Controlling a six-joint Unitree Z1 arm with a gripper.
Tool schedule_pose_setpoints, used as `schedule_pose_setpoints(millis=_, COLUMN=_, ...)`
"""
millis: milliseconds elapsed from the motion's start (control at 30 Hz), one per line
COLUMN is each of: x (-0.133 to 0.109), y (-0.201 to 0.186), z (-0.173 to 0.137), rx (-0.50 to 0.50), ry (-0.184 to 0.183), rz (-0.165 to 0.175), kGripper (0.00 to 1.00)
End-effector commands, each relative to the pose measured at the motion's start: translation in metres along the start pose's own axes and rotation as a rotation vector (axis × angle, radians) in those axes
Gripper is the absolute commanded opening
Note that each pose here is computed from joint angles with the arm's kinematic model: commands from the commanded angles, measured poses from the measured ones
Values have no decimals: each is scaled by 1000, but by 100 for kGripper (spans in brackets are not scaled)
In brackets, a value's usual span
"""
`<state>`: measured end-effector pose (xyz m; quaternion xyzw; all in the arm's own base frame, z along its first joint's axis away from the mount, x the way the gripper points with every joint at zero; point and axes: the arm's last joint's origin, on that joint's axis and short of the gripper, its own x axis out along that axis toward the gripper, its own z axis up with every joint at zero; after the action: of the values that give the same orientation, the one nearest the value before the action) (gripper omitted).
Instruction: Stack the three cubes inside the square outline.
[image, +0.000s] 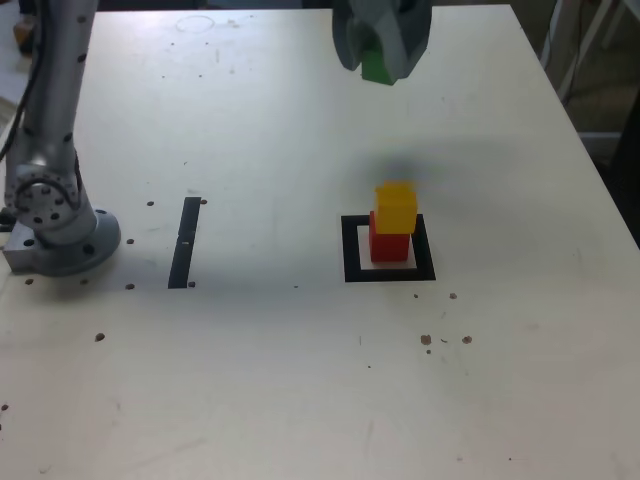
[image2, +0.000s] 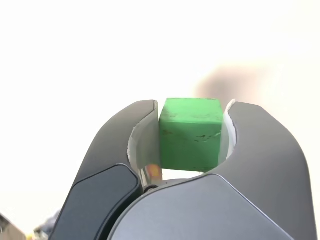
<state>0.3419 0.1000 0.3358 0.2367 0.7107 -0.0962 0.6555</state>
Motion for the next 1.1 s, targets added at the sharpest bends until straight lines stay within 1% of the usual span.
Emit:
schedule_pose_setpoints(millis=0, x=-47, y=-40, z=-20, rx=-175, ry=-96, rz=55, kGripper=19)
schedule_pose_setpoints(millis=100, x=-65, y=-76, z=-19, rx=-227, ry=-116, rz=38, kGripper=19)
schedule_pose_setpoints(millis=233, x=-84, y=-110, z=-11, rx=-295, ry=-136, rz=15, kGripper=19)
schedule_pose_setpoints(millis=300, x=-89, y=-122, z=-5, rx=-331, ry=-138, rz=12, kGripper=19)
schedule_pose_setpoints(millis=367, x=-91, y=-132, z=1, rx=-366, ry=-133, rz=17, kGripper=19)
schedule_pose_setpoints(millis=433, x=-90, y=-139, z=10, rx=-396, ry=-124, rz=23, kGripper=19)
schedule_pose_setpoints(millis=533, x=-88, y=-145, z=28, rx=-405, ry=-115, rz=26, kGripper=19)
schedule_pose_setpoints(millis=633, x=-82, y=-148, z=48, rx=-399, ry=-98, rz=20, kGripper=19)
schedule_pose_setpoints(millis=733, x=-74, y=-149, z=61, rx=-404, ry=-72, rz=11, kGripper=19)
schedule_pose_setpoints(millis=933, x=-60, y=-144, z=69, rx=-455, ry=-22, rz=-1, kGripper=19)
schedule_pose_setpoints(millis=1067, x=-48, y=-135, z=71, rx=-488, ry=13, rz=-21, kGripper=19)
